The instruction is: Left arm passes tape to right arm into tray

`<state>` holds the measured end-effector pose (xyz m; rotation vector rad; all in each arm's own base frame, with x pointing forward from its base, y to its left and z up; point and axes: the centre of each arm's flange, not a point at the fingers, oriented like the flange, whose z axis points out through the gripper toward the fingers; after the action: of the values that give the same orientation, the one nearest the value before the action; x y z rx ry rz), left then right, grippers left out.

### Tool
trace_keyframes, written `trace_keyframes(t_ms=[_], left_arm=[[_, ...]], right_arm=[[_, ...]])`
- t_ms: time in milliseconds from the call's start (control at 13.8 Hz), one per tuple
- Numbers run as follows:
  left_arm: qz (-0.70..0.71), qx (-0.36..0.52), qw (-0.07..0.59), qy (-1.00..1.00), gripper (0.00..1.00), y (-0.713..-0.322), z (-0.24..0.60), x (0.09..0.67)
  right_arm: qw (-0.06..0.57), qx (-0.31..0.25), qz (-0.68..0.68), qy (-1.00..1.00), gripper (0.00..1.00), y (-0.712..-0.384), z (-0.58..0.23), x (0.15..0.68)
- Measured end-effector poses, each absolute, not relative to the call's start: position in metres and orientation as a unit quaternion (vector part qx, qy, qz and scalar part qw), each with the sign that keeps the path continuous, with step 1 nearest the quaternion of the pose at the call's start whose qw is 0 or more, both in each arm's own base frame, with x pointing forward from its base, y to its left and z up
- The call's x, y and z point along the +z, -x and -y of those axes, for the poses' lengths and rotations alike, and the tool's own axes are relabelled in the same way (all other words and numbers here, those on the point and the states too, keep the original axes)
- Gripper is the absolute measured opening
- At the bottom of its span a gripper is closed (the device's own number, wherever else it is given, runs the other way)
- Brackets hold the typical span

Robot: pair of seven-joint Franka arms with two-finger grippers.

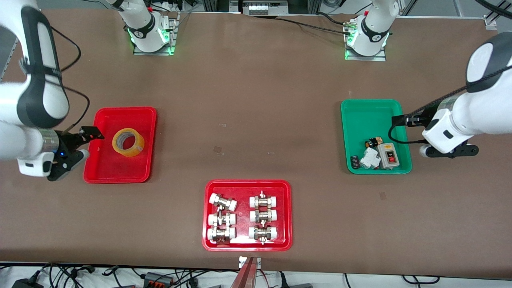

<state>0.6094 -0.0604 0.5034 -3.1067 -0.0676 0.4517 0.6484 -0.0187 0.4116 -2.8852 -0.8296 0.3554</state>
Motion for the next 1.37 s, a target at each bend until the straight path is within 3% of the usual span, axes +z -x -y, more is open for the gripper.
trace_keyframes(t_ms=[217,434,578,1012,1373], left_arm=[[0.039,0.118,0.029,0.992,1.0,-0.585,0.033,0.502],[0.055,0.034,0.035,0.997,1.0,-0.587,0.017,0.546],[0.054,0.031,0.038,0.997,1.0,-0.577,0.02,0.564],[0.05,0.021,0.006,0.999,1.0,-0.569,0.035,0.585],[0.05,0.021,0.003,0.998,1.0,-0.569,0.035,0.585]], right_arm=[[0.031,0.108,0.182,0.977,1.0,-0.626,-0.012,0.475],[0.014,0.088,0.094,0.992,1.0,-0.598,-0.04,0.538],[0.01,0.074,0.073,0.995,1.0,-0.579,-0.047,0.569],[0.005,0.033,0.024,0.999,1.0,-0.531,-0.042,0.602],[0.007,0.01,0.012,1.0,1.0,-0.544,-0.032,0.613]])
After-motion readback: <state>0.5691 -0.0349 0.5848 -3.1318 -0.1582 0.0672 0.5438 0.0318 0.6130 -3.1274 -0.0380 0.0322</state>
